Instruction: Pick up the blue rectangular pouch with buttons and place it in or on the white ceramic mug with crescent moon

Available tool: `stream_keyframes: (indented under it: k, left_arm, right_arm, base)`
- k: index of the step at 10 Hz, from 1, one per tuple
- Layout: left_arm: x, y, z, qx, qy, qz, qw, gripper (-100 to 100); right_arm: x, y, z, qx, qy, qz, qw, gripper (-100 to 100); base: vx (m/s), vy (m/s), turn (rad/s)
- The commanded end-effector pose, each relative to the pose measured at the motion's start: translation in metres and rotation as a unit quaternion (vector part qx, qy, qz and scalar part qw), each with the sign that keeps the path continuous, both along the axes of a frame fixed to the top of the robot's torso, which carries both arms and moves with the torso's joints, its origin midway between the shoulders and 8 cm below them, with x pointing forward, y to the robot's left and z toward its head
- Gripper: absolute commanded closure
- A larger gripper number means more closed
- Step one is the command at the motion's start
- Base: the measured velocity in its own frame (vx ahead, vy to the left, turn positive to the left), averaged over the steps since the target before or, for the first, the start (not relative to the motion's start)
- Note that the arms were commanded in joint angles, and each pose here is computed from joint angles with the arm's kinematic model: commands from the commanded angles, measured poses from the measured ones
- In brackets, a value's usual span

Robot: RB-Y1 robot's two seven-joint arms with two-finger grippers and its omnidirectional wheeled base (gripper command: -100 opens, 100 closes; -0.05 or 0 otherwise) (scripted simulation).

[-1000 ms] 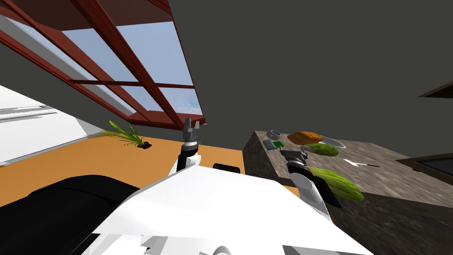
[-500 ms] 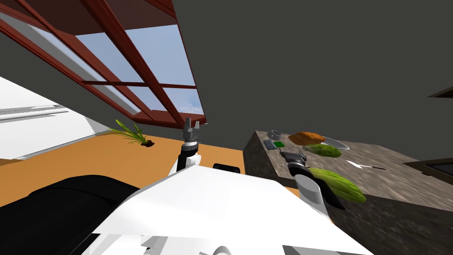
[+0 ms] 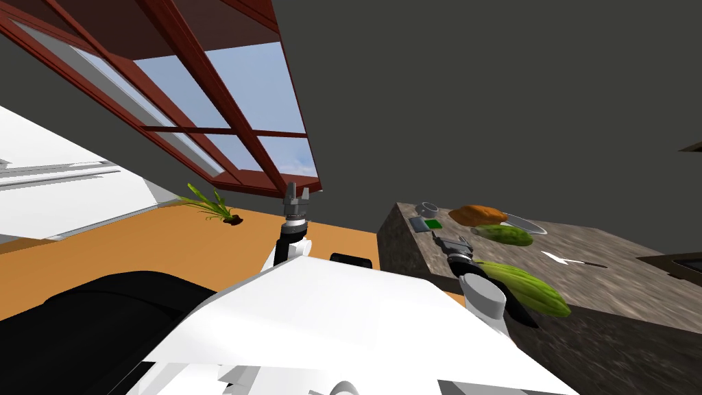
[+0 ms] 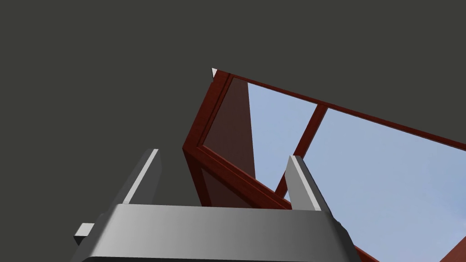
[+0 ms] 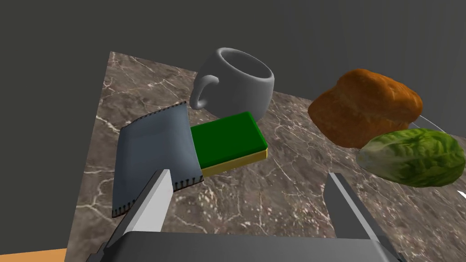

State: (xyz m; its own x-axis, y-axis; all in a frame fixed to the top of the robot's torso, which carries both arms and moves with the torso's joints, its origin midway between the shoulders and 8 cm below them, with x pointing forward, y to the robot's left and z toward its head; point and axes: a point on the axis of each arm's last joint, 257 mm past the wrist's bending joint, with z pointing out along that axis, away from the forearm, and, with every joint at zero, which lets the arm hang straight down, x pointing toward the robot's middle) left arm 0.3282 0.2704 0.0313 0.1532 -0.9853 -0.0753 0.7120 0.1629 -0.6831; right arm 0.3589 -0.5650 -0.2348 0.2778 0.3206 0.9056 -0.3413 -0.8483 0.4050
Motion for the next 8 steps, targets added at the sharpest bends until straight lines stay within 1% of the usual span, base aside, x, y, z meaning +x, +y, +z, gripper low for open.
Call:
stream_keyframes:
  k: [1,2,3,4,5,6,7,8]
  left_arm:
    - [0.000,0.000,0.000,0.000,0.000,0.000,1.0000,0]
    - [0.000,0.000,0.000,0.000,0.000,0.000,1.0000,0]
    - [0.000,0.000,0.000,0.000,0.000,0.000,1.0000,0]
    - [0.000,0.000,0.000,0.000,0.000,0.000,1.0000,0]
    - [0.000,0.000,0.000,0.000,0.000,0.000,1.0000,0]
    - [0.000,0.000,0.000,0.000,0.000,0.000,1.0000,0]
    - [0.000,0.000,0.000,0.000,0.000,0.000,1.0000,0]
    - [0.000,0.000,0.000,0.000,0.000,0.000,1.0000,0]
  right_arm:
    - [-0.001,0.000,-0.001,0.015,-0.007,0.001,0.9999,-100]
    - [-0.003,-0.004,-0.015,0.052,-0.006,0.002,0.9986,-100]
    - [-0.003,-0.003,-0.014,0.059,-0.012,0.002,0.9982,-100]
    - [-0.005,-0.006,-0.026,0.097,-0.014,0.003,0.9952,-100]
    - [-0.004,-0.005,-0.024,0.111,-0.026,0.005,0.9934,-100]
    - [-0.006,-0.007,-0.034,0.148,-0.031,0.004,0.9885,-100]
    - [-0.005,-0.005,-0.033,0.158,-0.039,0.008,0.9867,-100]
    - [-0.007,-0.006,-0.042,0.194,-0.046,0.008,0.9800,-100]
  base:
    - [-0.010,-0.004,0.002]
    - [-0.019,-0.007,0.073]
    - [-0.021,-0.013,0.031]
    - [-0.028,-0.012,0.041]
    - [-0.023,-0.010,0.033]
    - [-0.026,-0.013,0.075]
    - [-0.021,-0.013,0.031]
    - [-0.024,-0.015,0.053]
